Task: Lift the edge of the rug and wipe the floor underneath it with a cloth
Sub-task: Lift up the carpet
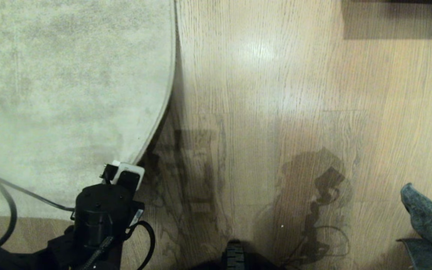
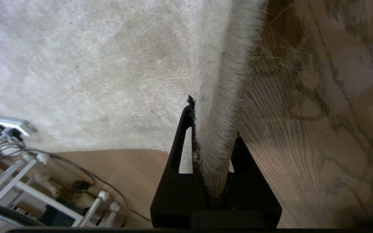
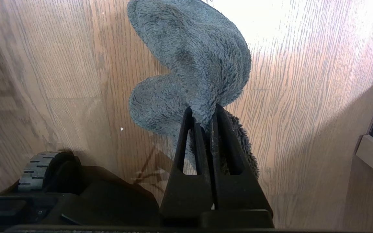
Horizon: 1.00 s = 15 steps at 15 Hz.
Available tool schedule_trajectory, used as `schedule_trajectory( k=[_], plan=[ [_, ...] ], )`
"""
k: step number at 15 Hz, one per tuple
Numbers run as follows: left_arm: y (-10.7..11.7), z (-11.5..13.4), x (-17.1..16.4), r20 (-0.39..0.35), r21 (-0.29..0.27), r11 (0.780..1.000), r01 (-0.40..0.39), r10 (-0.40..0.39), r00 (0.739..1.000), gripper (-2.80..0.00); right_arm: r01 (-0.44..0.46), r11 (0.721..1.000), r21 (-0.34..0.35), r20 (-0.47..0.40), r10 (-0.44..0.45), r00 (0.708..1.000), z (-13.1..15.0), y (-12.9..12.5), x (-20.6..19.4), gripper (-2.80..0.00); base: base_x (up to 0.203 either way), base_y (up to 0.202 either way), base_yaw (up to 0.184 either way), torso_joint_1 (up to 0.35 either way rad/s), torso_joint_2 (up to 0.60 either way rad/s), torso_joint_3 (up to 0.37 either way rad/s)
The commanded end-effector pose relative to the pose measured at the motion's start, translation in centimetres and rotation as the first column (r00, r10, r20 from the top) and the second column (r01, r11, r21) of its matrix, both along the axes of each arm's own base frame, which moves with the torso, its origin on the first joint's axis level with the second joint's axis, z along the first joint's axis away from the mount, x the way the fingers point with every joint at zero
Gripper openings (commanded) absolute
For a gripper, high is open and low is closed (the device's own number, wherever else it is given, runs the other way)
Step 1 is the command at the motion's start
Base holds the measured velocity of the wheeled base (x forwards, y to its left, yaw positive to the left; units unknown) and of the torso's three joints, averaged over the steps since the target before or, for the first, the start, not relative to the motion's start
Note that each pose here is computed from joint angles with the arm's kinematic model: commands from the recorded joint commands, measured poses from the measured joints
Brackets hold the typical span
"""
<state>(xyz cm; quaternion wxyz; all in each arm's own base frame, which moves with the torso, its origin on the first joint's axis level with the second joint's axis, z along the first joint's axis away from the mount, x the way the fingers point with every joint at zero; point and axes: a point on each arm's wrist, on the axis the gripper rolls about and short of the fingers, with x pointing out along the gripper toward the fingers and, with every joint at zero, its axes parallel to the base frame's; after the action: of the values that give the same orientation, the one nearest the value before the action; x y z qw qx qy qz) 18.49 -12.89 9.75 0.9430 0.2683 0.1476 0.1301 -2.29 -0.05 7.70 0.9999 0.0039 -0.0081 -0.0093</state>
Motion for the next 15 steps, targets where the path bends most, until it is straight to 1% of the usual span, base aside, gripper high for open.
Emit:
schedule_trajectory(
  k=[1, 10, 13, 15],
  plan=[
    [0.5, 0.5, -0.3, 0.012, -0.021, 1.000, 0.013, -0.013, 1.000, -2.80, 0.000, 1.000, 0.000, -0.001, 0.000, 1.000, 0.0, 0.0, 0.0, -2.80, 0.000, 0.000, 0.000, 0.000, 0.00, 0.000],
    [1.8, 0.8, 0.5, 0.025, -0.033, 0.998, -0.051, 0.052, 0.998, -2.80, 0.000, 1.000, 0.000, -0.001, 0.000, 1.000, 0.0, 0.0, 0.0, -2.80, 0.000, 0.000, 0.000, 0.000, 0.00, 0.000],
    [2.7, 1.1, 0.8, 0.037, -0.045, 0.995, -0.084, 0.086, 0.996, -2.80, 0.000, 1.000, 0.002, -0.001, 0.000, 1.000, 0.0, 0.0, 0.0, -2.80, 0.000, 0.000, 0.000, 0.000, 0.00, 0.000],
    [3.6, 1.5, 1.4, 0.034, -0.077, 0.996, -0.053, 0.056, 0.998, -2.80, 0.000, 1.000, 0.000, -0.001, 0.000, 1.000, 0.0, 0.0, 0.0, -2.80, 0.000, 0.000, 0.000, 0.000, 0.00, 0.000]
  ],
)
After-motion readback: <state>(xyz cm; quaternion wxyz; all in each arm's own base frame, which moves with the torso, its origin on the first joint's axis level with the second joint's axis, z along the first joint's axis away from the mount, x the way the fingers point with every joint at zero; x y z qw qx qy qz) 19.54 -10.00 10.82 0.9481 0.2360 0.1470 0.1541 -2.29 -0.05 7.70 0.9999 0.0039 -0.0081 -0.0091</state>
